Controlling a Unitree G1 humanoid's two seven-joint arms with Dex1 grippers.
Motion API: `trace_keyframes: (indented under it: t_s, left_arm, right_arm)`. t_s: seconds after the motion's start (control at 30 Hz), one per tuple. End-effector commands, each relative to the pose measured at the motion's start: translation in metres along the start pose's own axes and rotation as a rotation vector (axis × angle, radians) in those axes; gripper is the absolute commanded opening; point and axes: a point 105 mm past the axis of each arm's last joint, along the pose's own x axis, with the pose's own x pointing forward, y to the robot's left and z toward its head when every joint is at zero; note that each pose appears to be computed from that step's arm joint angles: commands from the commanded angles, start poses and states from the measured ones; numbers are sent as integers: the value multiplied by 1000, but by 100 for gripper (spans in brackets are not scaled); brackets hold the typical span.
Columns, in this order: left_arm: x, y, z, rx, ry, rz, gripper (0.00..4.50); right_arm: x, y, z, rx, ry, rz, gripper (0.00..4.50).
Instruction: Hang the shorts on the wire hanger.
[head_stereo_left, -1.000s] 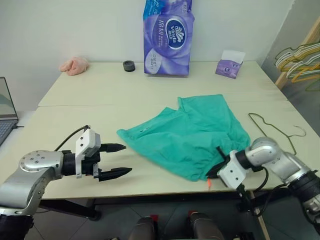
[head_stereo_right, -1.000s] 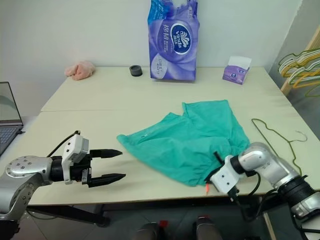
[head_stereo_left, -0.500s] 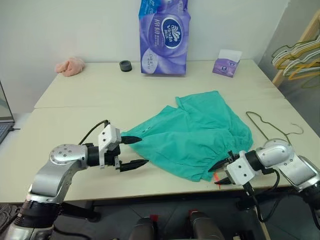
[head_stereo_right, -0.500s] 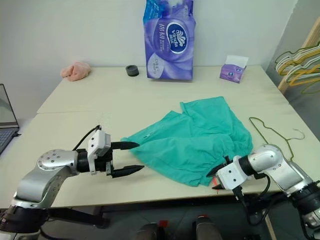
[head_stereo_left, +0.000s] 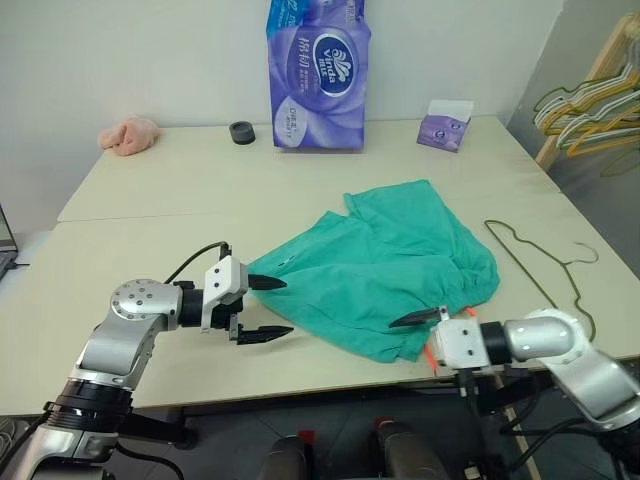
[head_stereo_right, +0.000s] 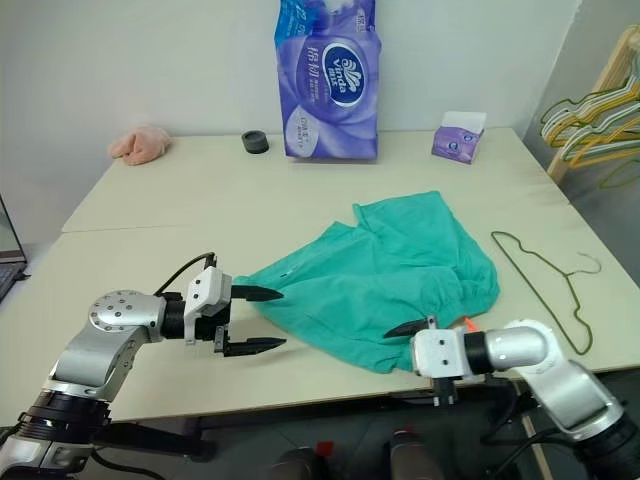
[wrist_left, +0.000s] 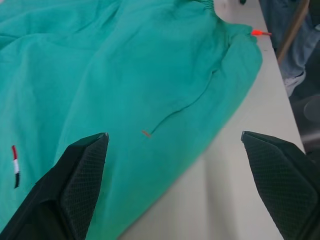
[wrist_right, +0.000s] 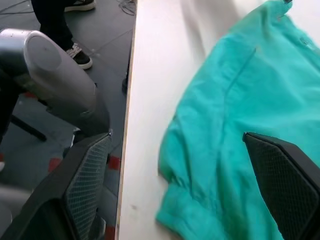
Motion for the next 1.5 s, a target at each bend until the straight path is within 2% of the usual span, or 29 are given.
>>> trace_keyframes:
  t_s: [0.03,0.13,0.23,0.37,0.6,0.9,1.13,1.4,1.5]
  left_arm:
    - [-1,3,10,46,-11,-2,450]
    - [-1,3,11,50,-9,0,450]
    - [-1,4,11,53,-9,4,450]
    - [-2,3,10,60,-2,12,450]
    - [1,5,7,126,37,11,450]
    - [10,23,9,240,28,76,450]
    - [-3,44,-14,308,149,154,450]
    - [-17,75,-20,410,244,286,450]
    - [-16,77,-20,430,247,283,389]
  right_arm:
    - [6,-15,-8,-13,54,-79,447]
    - [10,-20,-16,-2,89,-92,447]
    - [10,-21,-19,18,101,-90,388]
    - [6,-20,-14,48,78,-74,246]
    - [-7,-35,20,159,-63,-100,3]
    - [-25,-40,35,207,-92,-98,3]
    - [-38,-42,37,202,-86,-100,3]
    - [-47,-39,33,203,-60,-92,3]
    - [-46,-37,33,204,-62,-86,0]
